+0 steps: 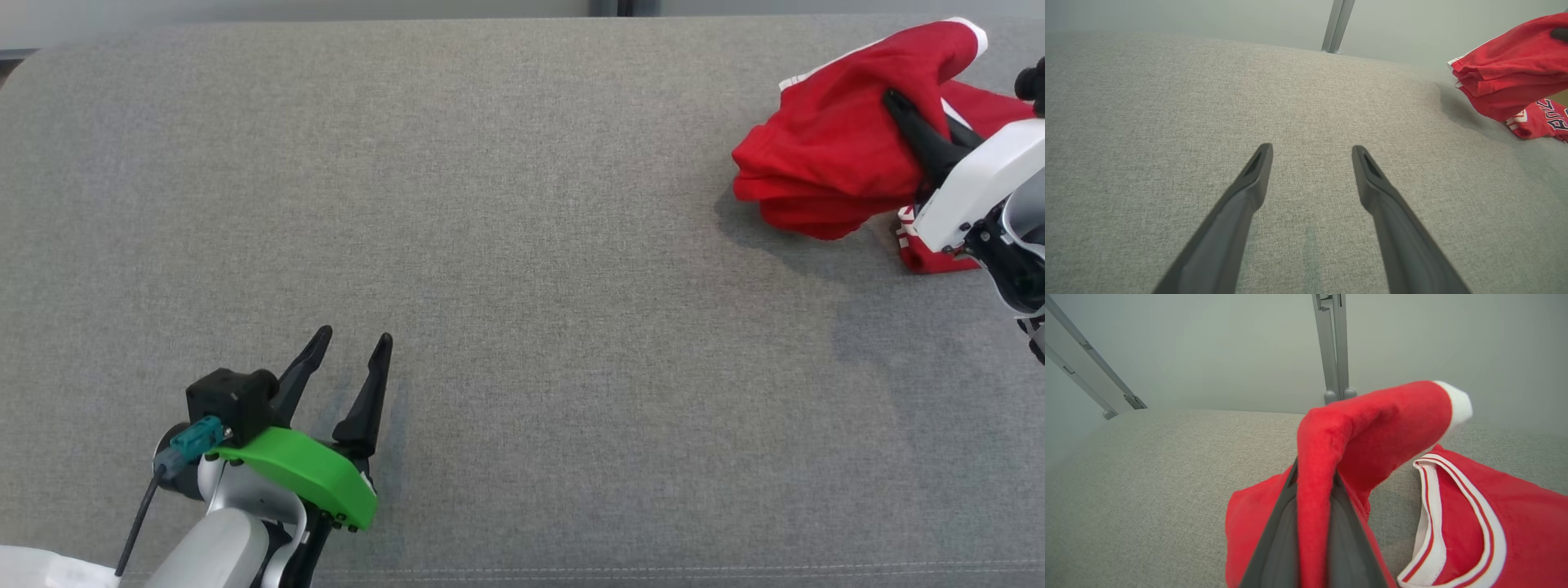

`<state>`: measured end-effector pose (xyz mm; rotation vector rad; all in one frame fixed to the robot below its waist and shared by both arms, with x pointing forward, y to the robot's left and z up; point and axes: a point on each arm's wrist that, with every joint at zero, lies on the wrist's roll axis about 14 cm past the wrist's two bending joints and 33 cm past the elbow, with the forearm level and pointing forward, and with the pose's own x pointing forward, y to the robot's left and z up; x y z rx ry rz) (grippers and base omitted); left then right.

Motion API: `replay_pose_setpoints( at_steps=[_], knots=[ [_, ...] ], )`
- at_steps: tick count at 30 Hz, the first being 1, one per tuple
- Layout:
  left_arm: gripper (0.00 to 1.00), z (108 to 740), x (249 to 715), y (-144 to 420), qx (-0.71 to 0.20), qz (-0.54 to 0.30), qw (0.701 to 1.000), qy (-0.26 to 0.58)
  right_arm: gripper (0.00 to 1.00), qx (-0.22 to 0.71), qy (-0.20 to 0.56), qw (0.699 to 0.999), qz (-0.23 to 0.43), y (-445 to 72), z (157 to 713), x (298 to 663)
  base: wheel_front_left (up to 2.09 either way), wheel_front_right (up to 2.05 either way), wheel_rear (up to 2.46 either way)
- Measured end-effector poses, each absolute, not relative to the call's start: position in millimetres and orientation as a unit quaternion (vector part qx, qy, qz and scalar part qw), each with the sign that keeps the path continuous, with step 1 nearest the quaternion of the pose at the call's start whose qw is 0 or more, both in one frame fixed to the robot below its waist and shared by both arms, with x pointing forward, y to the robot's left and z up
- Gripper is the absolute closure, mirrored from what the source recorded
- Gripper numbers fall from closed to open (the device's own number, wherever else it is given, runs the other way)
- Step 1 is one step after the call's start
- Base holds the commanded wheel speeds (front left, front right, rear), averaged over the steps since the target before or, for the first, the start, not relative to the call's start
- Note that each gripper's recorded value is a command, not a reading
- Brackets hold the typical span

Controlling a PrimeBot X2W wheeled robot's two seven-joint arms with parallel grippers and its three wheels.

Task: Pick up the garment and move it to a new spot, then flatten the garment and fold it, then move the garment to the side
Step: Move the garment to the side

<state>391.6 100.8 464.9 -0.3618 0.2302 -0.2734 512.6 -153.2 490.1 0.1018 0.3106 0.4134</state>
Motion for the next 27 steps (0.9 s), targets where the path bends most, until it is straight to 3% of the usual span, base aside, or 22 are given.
replay_pose_setpoints(
  at_steps=[6, 14, 27],
  knots=[
    [0.00, 462.9, 403.7, 101.5, -0.178, -0.136, 0.968, 0.115, 1.00, 0.010, 0.171, 0.956, 0.237, -146.4, 485.0, 523.3, 0.00, 0.00, 0.00],
    [0.00, 446.2, 407.0, 118.8, -0.177, -0.107, 0.969, 0.134, 1.00, -0.051, 0.215, 0.950, 0.221, -184.5, 458.2, 532.2, 0.00, 0.00, 0.00],
    [0.00, 426.5, 418.1, 125.3, -0.164, -0.101, 0.969, 0.153, 1.00, -0.071, 0.206, 0.960, 0.174, -239.7, 454.0, 557.0, 0.00, 0.00, 0.00]
  ],
)
